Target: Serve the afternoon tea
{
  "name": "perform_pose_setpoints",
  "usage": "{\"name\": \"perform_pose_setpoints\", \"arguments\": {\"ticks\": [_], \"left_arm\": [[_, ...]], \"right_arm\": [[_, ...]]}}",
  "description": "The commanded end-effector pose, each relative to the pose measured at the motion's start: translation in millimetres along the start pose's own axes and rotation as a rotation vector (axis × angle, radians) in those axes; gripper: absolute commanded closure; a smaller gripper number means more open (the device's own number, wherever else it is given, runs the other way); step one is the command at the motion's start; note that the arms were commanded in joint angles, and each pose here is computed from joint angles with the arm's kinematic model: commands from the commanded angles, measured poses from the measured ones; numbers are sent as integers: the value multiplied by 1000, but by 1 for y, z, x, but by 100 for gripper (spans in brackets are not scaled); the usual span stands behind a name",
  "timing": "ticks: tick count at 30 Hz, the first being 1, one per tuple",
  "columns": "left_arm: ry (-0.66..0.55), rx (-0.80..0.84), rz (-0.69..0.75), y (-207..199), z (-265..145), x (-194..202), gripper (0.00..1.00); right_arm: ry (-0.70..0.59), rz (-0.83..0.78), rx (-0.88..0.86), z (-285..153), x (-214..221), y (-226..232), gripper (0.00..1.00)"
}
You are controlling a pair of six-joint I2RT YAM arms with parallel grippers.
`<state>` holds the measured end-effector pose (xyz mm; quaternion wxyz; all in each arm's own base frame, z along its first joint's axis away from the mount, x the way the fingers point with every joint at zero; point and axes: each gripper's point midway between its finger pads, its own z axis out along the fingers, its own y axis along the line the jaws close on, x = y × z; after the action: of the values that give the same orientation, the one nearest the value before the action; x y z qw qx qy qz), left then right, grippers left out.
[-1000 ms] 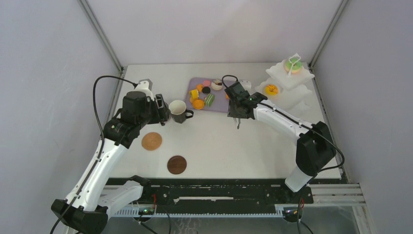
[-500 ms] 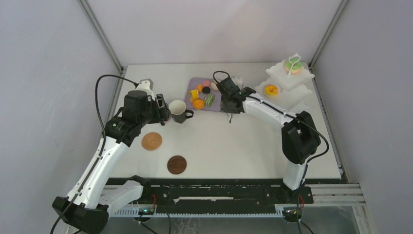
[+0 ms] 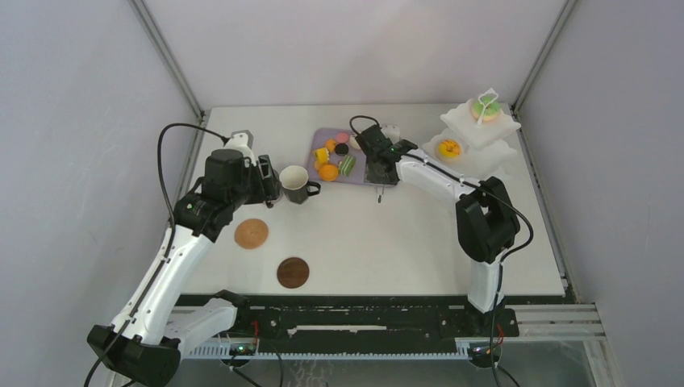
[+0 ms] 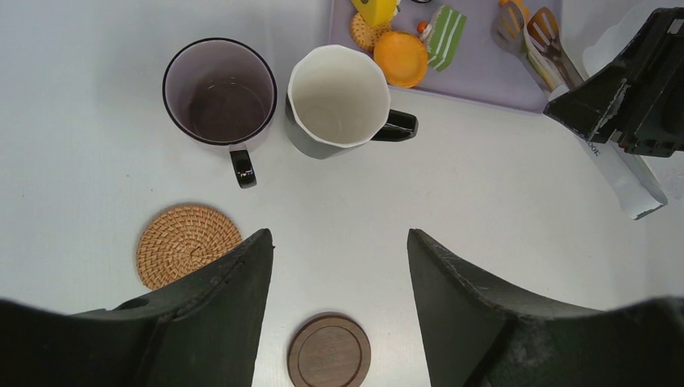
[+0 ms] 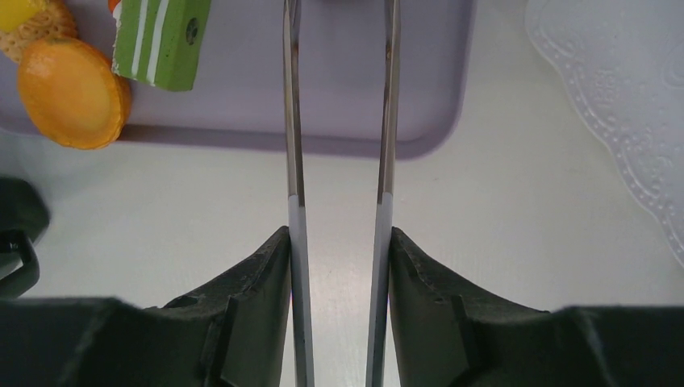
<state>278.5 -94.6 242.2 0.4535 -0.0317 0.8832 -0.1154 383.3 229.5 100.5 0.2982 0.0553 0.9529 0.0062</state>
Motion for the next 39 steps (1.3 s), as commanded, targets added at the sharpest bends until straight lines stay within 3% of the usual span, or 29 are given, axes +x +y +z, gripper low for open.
{"name": "perform_pose_setpoints", "arguments": {"ticks": [1,9,15,20,39], "left_arm": [[-14,-14,12,6,3,0,33],[-11,-18,8,7,4,1,33],[-10,-13,7,6,5,1,33],[-22,-9,11,5,2,-2,33],[-39,10,30,0,-1,-13,34]], "right_arm": [[-46,32,-22,0,-24,7,50],[-33,23,-23,8,-24,6,55],[-47,-14,-53,-4,-33,8,72],[-57,-35,-86,-29,-40,5,81],[-141,-41,-221,-136,-46,-24,86]]}}
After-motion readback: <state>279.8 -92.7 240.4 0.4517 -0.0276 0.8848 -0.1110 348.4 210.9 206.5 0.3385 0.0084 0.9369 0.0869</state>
